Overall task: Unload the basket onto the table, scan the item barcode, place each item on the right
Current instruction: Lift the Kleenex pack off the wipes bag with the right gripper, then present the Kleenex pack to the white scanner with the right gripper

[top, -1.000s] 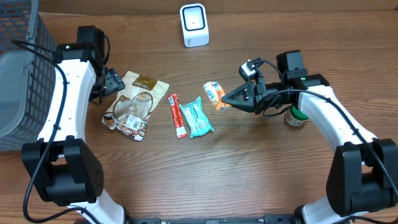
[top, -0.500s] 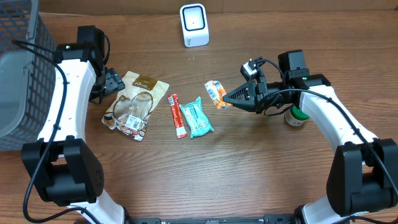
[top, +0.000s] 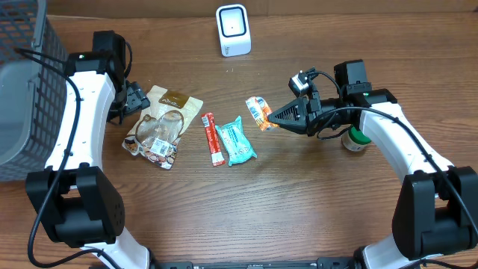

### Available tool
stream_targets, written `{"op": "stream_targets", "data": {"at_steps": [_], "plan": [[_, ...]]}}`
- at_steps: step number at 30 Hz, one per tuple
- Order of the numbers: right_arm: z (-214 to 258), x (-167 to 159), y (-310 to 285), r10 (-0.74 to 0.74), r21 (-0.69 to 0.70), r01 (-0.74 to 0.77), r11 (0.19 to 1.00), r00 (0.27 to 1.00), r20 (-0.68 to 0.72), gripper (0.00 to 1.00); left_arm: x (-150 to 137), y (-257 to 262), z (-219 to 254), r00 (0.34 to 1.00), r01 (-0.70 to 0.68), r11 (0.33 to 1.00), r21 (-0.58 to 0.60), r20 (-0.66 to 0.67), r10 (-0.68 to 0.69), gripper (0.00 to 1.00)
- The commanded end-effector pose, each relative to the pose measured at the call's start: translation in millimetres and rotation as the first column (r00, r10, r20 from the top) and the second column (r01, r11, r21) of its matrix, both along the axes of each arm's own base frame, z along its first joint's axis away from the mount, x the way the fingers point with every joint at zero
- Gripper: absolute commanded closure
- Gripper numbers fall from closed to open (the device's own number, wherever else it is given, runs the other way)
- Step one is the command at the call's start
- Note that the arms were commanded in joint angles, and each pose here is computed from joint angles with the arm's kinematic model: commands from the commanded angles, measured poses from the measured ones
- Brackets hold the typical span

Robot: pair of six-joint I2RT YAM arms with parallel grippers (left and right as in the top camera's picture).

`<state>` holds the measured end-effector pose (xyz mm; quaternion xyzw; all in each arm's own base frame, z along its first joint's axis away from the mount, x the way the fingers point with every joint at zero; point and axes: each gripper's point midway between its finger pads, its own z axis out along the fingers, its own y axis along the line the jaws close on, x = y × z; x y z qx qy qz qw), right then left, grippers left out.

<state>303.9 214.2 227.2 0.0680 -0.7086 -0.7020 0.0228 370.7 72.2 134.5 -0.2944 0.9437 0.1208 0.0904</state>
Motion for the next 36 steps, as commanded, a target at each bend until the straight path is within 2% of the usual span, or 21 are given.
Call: {"op": "stream_targets", "data": {"at_steps": [1,9,13,16,17,20,23,27,31,32,36], "plan": [[10,-4,1,0.016,0.033,-0.016,0.999,1.000,0.013,0.96,4,1,9,1.000,0.002,1.000,0.012,0.026,-0.002,0.00],[5,-2,1,0.005,0.006,-0.005,1.000,1.000,0.023,0.96,4,1,9,1.000,0.002,1.000,0.012,0.026,-0.002,0.00],[-13,5,1,-0.035,-0.099,0.039,0.994,0.999,0.038,0.96,4,1,9,1.000,0.002,1.000,0.012,0.026,-0.002,0.00],[-41,17,-3,-0.090,-0.259,0.106,0.960,0.993,0.071,0.96,4,1,9,1.000,0.002,1.000,0.012,0.026,-0.002,0.00],[-51,21,-5,-0.108,-0.315,0.130,0.940,0.990,0.085,0.96,4,1,9,1.000,0.002,1.000,0.012,0.026,-0.002,0.00],[-89,38,-23,-0.174,-0.531,0.232,0.815,0.972,0.158,0.96,4,1,9,1.000,0.002,1.000,0.012,0.026,-0.002,0.00],[-117,55,-49,-0.214,-0.687,0.325,0.650,0.946,0.245,0.96,4,1,9,1.000,0.002,1.000,0.012,0.026,-0.002,0.00],[-124,70,-63,-0.230,-0.727,0.393,0.563,0.919,0.319,0.96,4,1,9,1.000,0.002,1.000,0.012,0.026,-0.002,0.00],[-93,90,-63,-0.259,-0.700,0.446,0.557,0.895,0.364,0.96,4,1,9,1.000,0.002,1.000,0.012,0.026,-0.002,0.00],[-71,97,-64,-0.262,-0.699,0.463,0.544,0.886,0.383,0.96,4,1,9,1.000,0.002,1.000,0.012,0.026,-0.002,0.00],[9,114,-87,-0.276,-0.724,0.559,0.403,0.829,0.486,0.97,4,1,9,1.000,0.002,1.000,0.012,0.026,-0.002,0.00]]}}
